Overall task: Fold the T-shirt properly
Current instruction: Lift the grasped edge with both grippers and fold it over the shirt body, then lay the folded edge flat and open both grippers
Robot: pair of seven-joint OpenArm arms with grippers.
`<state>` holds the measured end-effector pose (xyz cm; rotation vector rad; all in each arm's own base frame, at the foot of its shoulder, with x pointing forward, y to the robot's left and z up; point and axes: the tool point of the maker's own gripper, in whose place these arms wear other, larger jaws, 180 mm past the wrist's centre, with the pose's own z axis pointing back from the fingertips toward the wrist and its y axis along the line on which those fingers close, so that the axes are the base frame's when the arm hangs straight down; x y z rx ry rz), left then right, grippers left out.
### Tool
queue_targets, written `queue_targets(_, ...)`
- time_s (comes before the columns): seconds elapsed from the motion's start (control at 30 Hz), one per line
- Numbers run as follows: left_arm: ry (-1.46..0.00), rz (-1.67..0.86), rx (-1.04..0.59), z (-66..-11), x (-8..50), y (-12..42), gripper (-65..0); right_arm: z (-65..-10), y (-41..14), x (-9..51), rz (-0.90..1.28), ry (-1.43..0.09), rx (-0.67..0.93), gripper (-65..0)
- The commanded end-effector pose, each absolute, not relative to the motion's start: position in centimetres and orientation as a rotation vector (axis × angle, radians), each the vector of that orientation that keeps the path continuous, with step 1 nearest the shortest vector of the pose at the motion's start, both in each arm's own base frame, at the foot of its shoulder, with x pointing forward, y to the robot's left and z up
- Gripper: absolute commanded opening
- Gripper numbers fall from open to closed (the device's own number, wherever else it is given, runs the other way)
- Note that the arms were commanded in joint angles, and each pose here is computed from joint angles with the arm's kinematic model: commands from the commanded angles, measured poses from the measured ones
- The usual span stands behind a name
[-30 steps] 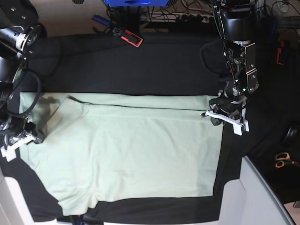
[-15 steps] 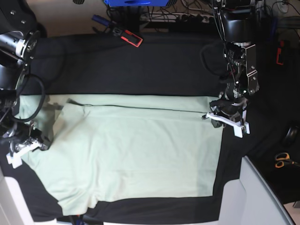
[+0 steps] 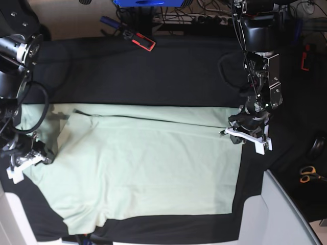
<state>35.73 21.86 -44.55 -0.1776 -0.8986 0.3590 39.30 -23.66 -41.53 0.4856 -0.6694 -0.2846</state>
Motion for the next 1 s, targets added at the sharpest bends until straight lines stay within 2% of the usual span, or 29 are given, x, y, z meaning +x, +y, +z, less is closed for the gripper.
queue_targets(0.0,-0.966,0.371,-0.169,-42.7,37.1,23.0,-65.0,-38.9,-24.6,41.4,-0.281,-0.754,0.488,-65.0)
queue_targets(0.13,-0.978,0.419,-0.149,-42.5,36.8,24.7,-65.0,-38.8,-24.5,41.7,-0.284,-0.755,0.493,-65.0)
queue_targets(0.37,-0.957,0.345,-0.069,-42.8,36.4,25.5,-65.0,-38.3,-24.3,42.2,-0.279,-0.766,0.499,-65.0)
queue_targets(0.73,-0.95,0.341,-0.08,-43.0,36.4,24.6,-65.0,-40.1,-22.7,42.8,-0.244,-0.75,0.495,-65.0)
queue_targets(0.97,-0.948,0.343,-0.083,-43.1,36.4,24.5,-65.0,-39.1,-22.5,44.3,-0.254,-0.788,0.512,-65.0)
